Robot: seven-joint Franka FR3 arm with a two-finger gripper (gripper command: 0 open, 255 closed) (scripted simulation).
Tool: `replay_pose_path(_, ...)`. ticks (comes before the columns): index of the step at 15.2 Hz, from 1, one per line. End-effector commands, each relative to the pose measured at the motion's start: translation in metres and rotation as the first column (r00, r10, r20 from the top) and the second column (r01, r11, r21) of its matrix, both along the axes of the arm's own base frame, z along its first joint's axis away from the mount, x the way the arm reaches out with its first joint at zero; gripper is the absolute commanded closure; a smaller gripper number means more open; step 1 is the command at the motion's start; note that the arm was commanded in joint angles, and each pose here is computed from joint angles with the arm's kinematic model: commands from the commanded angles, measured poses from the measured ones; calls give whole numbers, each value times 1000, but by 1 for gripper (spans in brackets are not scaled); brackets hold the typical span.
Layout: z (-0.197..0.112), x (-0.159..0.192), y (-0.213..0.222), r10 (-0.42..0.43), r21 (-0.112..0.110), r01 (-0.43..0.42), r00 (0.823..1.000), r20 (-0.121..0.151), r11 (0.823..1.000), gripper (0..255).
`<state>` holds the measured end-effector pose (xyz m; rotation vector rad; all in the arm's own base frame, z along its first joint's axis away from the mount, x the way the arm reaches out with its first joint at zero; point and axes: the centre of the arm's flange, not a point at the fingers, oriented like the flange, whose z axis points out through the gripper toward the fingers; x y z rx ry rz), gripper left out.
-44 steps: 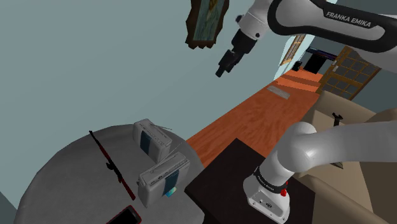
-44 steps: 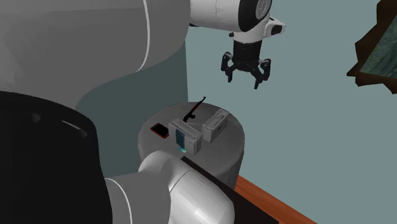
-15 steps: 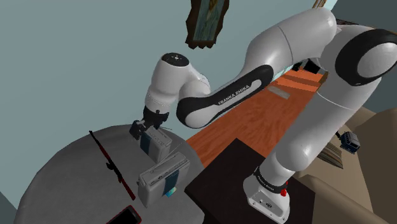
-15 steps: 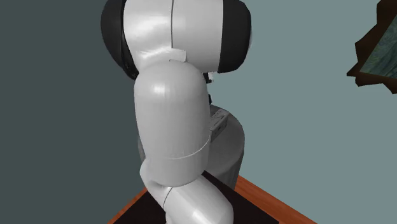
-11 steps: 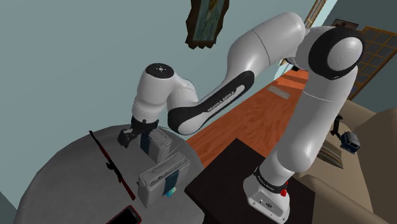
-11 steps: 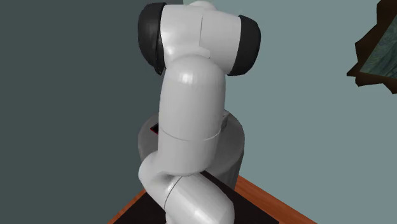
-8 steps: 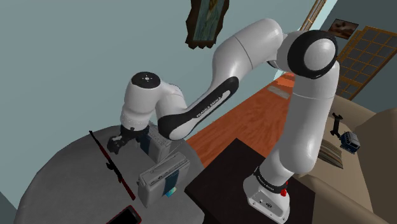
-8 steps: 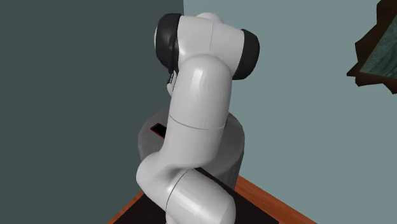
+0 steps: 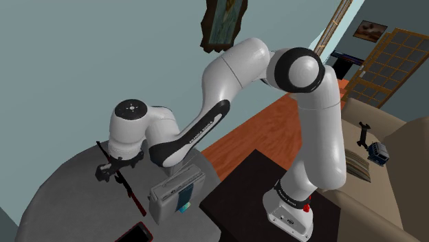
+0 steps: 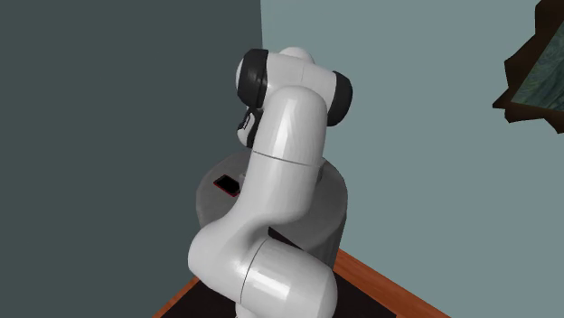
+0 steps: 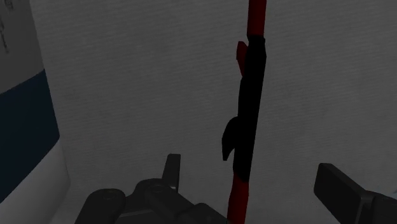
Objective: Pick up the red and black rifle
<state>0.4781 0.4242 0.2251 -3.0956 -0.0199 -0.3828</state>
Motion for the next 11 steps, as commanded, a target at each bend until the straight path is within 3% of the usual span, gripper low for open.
replay_pose_path(1, -11, 1, 1, -1, 0, 1, 1000, 0, 1000, 0)
replay_pose_path(7, -35, 1, 1, -1, 0, 1, 1000, 0, 1000, 0)
replay_pose_path(8, -35, 2, 1, -1, 0, 1, 1000, 1, 1000, 255)
replay_pose_path(11, -35, 2, 1, -1, 0, 1, 1000, 1, 1000, 255)
